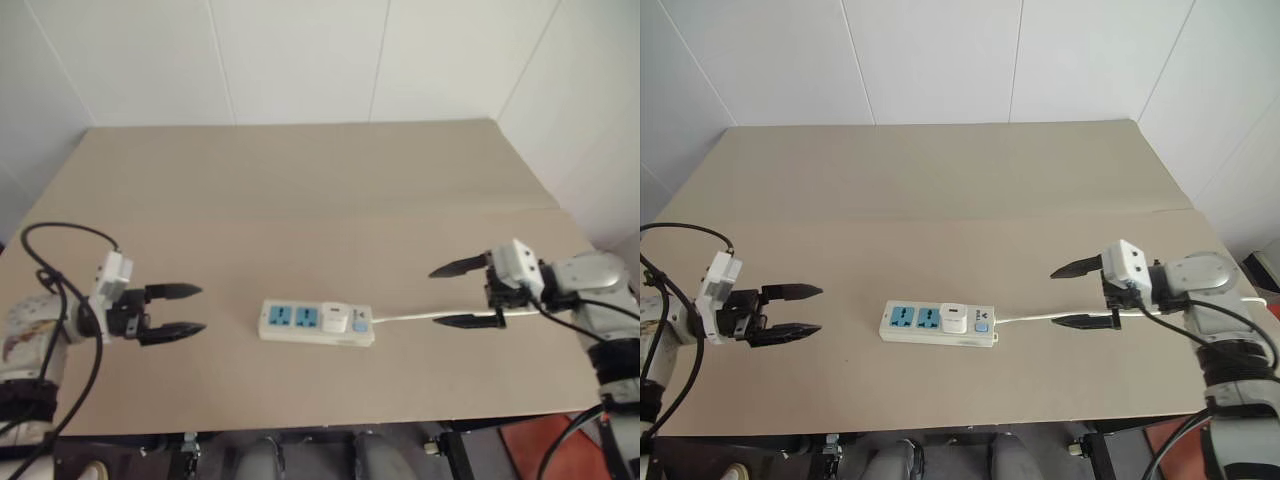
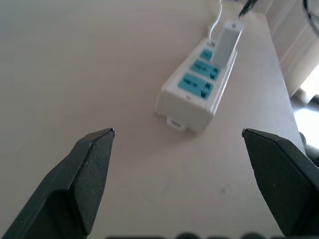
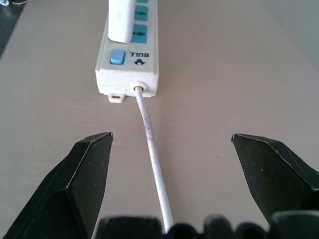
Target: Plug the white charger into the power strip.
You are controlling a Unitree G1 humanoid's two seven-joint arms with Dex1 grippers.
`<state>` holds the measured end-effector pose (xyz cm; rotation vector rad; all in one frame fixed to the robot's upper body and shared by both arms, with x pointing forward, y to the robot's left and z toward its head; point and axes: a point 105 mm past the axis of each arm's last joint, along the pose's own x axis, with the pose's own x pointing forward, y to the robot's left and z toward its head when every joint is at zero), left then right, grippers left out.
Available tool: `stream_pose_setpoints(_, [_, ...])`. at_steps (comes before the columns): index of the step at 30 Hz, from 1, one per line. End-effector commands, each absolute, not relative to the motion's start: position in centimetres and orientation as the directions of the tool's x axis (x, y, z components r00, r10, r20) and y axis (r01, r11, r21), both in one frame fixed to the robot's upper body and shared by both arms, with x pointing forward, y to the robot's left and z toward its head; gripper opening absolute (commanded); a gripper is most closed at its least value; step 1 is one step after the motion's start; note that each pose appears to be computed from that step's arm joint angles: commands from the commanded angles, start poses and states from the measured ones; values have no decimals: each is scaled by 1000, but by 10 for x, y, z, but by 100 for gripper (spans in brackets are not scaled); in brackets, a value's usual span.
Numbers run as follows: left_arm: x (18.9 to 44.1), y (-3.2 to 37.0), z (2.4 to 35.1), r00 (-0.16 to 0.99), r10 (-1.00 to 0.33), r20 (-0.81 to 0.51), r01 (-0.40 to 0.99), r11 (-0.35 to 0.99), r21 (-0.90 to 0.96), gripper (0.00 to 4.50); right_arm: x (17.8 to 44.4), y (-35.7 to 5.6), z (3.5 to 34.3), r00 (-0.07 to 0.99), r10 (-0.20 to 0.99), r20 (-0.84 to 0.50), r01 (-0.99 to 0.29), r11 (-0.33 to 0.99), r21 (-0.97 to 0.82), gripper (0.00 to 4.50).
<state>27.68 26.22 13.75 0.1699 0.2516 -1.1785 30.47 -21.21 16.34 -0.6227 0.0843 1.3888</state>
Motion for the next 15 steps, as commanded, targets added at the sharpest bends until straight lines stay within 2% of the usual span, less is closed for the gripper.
stream_pose_setpoints(1, [280,258,148,402,-856,-325,915,386,114,450,290,-213,171,136,893,-430,-944,-15,-330,448])
stream_pose_setpoints(6, [293,246,147,410,-850,-330,912,394,118,450,287,-222,172,166,880,-446,-954,29,-299,448])
stream_pose_setpoints(8, [299,240,153,405,-865,-295,914,395,96,450,288,-227,169,187,872,-453,-955,54,-291,448])
stream_pose_setpoints(15, [310,235,165,350,-893,-284,935,350,52,450,305,-220,166,249,874,-416,-944,124,-305,448])
